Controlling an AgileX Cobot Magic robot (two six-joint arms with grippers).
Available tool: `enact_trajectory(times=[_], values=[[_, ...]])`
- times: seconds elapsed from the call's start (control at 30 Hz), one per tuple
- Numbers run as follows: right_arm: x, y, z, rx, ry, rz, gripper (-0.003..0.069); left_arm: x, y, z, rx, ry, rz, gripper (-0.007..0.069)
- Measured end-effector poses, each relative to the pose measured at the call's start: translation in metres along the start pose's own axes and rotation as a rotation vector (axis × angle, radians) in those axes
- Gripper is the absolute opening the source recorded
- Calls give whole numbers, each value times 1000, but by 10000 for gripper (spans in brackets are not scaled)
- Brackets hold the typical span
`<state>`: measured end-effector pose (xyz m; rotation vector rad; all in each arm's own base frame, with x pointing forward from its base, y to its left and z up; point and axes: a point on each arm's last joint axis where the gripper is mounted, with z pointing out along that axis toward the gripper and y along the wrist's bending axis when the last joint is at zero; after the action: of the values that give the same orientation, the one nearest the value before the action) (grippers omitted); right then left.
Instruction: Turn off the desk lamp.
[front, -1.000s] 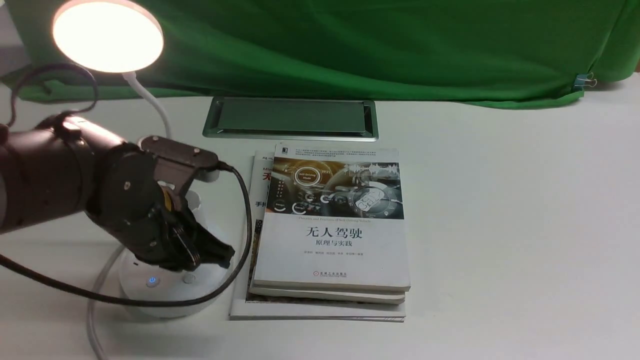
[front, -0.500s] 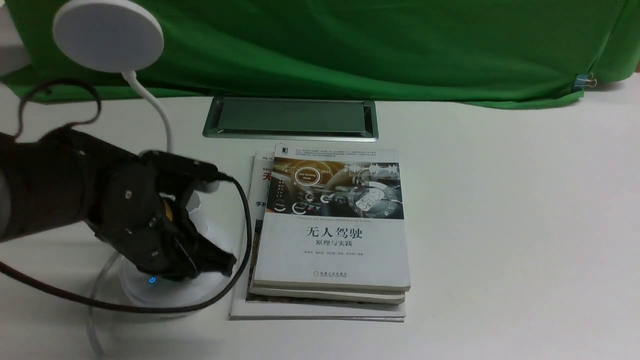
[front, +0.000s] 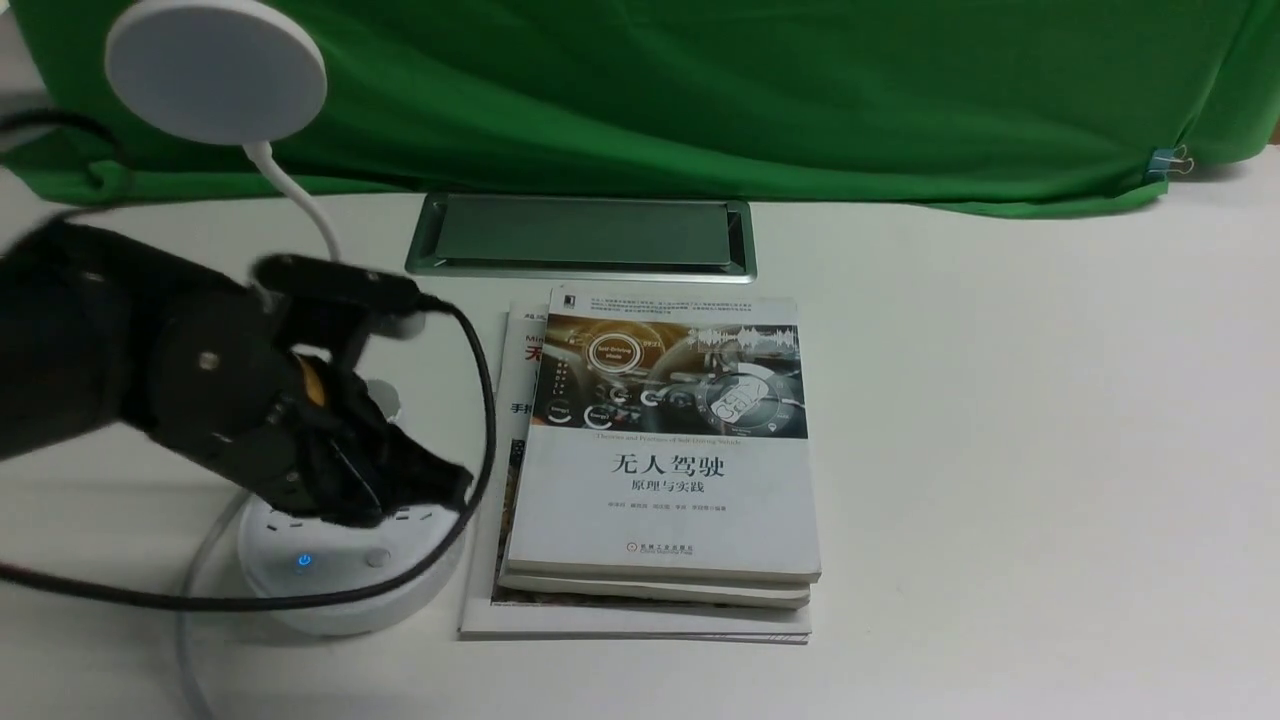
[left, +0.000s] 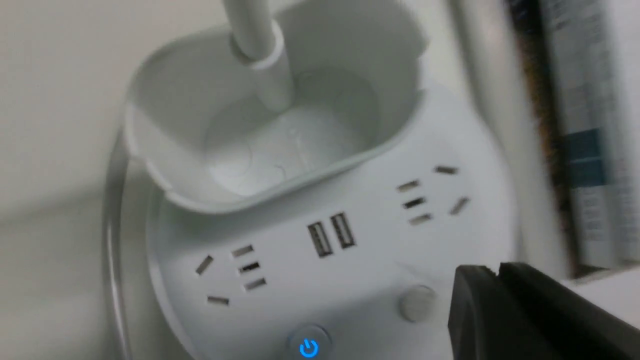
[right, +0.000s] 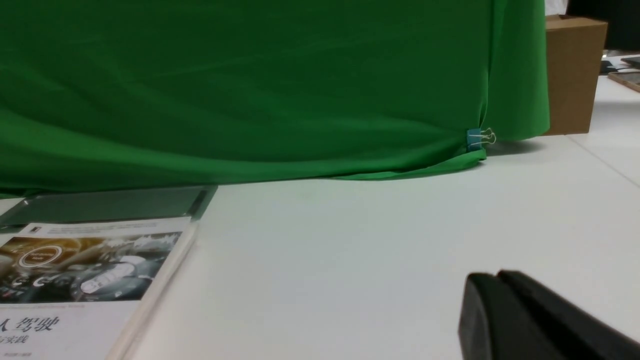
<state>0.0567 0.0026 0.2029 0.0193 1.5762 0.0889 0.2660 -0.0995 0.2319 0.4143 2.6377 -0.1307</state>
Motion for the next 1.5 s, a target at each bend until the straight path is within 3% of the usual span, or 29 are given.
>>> enact_trajectory(times=[0.27, 0.5, 0.73, 0.93, 1.2, 1.37, 1.5], values=[[0, 0, 0, 0, 0, 0, 36, 27, 0, -112, 50, -448, -59, 19], [0, 0, 0, 0, 0, 0, 36, 64, 2, -173, 54, -700, -43, 19], [0, 0, 0, 0, 0, 0, 36, 84, 3, -202, 62, -831, -41, 19], [0, 0, 0, 0, 0, 0, 36, 98, 6, -194, 44, -976, -18, 19], [0, 0, 0, 0, 0, 0, 36, 168, 21, -132, -128, -1147, -74, 19], [0, 0, 0, 0, 2, 0, 36, 212, 30, -87, -273, -1114, -163, 19], [0, 0, 0, 0, 0, 0, 36, 224, 34, -71, -326, -956, -249, 19]])
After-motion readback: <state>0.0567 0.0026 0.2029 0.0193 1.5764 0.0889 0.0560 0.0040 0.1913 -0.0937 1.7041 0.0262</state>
